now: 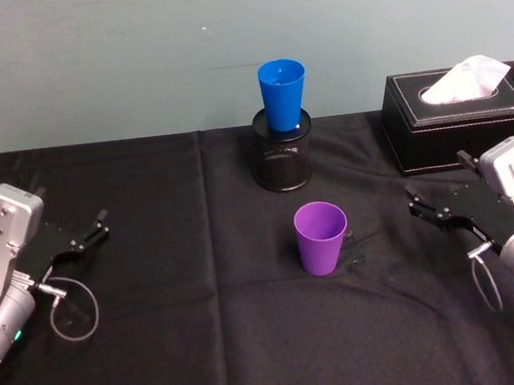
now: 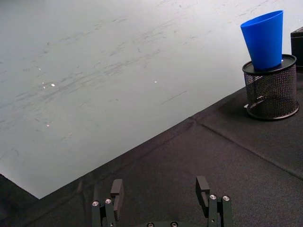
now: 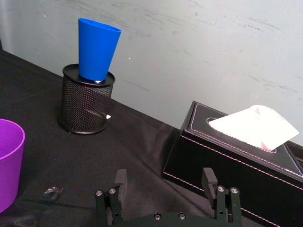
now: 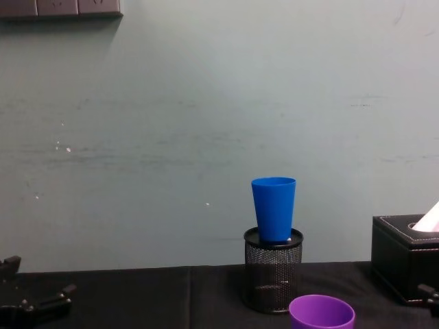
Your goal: Pick up one cup with a gripper and tap it against the other cup.
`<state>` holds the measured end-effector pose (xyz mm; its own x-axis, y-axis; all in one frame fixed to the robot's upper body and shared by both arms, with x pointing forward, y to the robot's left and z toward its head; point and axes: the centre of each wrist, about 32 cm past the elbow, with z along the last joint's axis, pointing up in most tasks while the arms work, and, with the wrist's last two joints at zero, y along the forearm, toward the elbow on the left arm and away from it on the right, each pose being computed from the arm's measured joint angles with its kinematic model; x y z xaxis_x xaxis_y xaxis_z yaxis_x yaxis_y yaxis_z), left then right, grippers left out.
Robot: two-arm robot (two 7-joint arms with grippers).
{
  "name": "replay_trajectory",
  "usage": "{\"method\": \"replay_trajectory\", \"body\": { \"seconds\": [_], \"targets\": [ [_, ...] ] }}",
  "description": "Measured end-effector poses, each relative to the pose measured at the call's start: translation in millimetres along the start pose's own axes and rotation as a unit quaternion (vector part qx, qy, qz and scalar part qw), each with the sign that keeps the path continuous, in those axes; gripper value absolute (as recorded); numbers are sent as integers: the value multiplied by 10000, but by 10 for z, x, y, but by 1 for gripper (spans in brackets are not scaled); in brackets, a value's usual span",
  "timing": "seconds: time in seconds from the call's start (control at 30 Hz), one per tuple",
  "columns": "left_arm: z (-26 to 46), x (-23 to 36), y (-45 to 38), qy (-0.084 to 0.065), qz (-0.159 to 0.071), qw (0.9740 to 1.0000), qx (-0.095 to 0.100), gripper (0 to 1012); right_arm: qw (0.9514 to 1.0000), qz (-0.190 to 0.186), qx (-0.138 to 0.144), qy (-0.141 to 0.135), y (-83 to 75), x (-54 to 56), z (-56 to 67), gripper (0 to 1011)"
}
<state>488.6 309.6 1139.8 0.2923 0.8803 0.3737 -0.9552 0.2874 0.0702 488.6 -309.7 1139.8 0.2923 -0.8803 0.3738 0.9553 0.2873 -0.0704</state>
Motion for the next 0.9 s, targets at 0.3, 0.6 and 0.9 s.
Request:
{"method": "replay_trajectory", "body": {
  "seconds": [0.3, 0.6, 0.9],
  "targets": [
    [0, 0, 0, 0, 0, 10000, 0, 1000, 10000, 0, 1, 0, 0, 0, 0, 1003],
    [0, 0, 0, 0, 0, 10000, 0, 1000, 10000, 0, 1, 0, 0, 0, 0, 1003],
    [0, 0, 0, 0, 0, 10000, 0, 1000, 10000, 0, 0, 0, 0, 0, 0, 1003]
  ]
}}
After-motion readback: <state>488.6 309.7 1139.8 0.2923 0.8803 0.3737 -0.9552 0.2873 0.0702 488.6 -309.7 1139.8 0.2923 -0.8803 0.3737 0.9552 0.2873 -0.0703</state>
